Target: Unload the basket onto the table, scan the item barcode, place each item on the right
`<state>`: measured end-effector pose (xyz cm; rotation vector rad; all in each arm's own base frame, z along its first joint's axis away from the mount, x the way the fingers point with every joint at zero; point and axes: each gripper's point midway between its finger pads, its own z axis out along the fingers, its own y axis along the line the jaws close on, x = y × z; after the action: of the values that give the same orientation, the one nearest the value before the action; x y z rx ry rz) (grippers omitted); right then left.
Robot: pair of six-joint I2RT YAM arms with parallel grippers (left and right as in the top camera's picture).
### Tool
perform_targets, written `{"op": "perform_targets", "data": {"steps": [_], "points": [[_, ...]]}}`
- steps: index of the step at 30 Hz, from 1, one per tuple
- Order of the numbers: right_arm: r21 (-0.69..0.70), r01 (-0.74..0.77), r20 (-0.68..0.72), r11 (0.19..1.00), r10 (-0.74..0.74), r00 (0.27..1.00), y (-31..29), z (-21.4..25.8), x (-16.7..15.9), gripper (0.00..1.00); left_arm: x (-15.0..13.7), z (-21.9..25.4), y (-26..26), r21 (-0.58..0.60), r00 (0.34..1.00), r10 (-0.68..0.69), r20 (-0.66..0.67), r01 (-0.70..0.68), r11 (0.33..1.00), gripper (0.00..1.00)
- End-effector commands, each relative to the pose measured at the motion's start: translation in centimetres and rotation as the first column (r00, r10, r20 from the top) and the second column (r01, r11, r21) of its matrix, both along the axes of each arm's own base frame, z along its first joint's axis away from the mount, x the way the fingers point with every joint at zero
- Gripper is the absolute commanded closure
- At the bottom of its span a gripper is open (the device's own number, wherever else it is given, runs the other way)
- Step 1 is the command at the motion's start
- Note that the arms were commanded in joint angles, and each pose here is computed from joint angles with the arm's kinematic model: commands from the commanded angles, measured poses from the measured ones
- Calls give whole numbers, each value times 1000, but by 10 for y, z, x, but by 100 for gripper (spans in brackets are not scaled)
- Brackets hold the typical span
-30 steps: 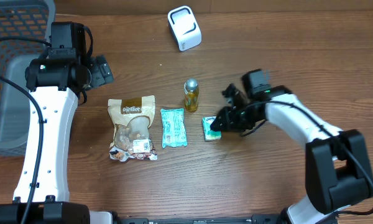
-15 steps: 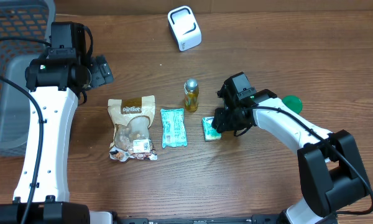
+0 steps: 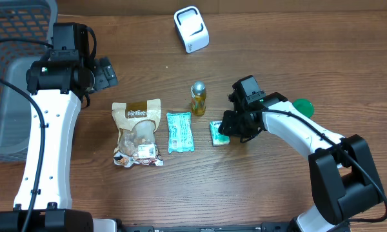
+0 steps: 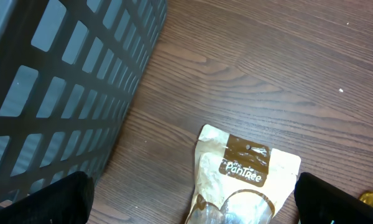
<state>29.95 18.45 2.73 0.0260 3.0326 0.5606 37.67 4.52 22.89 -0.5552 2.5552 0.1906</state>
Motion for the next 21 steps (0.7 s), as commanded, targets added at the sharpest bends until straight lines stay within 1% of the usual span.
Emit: {"op": "perform_targets", "data": {"steps": [1,6,12,17,19,21], "points": [[11,57,-49,998,-57,997,2,0,-5,66,0,3,1,21,1000,-19,2,19,1000,1],[8,60,-69,998,-59,996,1,-1,-9,65,0,3,1,21,1000,-20,2,20,1000,1],[77,48,-102,996,-40,994,13,4,-14,64,0,3,1,21,1000,-20,2,20,1000,0],[102,44,-115,994,-32,993,17,6,-17,64,0,3,1,20,1000,-20,2,20,1000,1],[102,44,-115,994,-32,993,16,6,-17,61,0,3,1,21,1000,-20,2,20,1000,0],[103,44,-115,994,-32,993,17,6,-17,60,0,3,1,21,1000,-19,2,19,1000,0]]}}
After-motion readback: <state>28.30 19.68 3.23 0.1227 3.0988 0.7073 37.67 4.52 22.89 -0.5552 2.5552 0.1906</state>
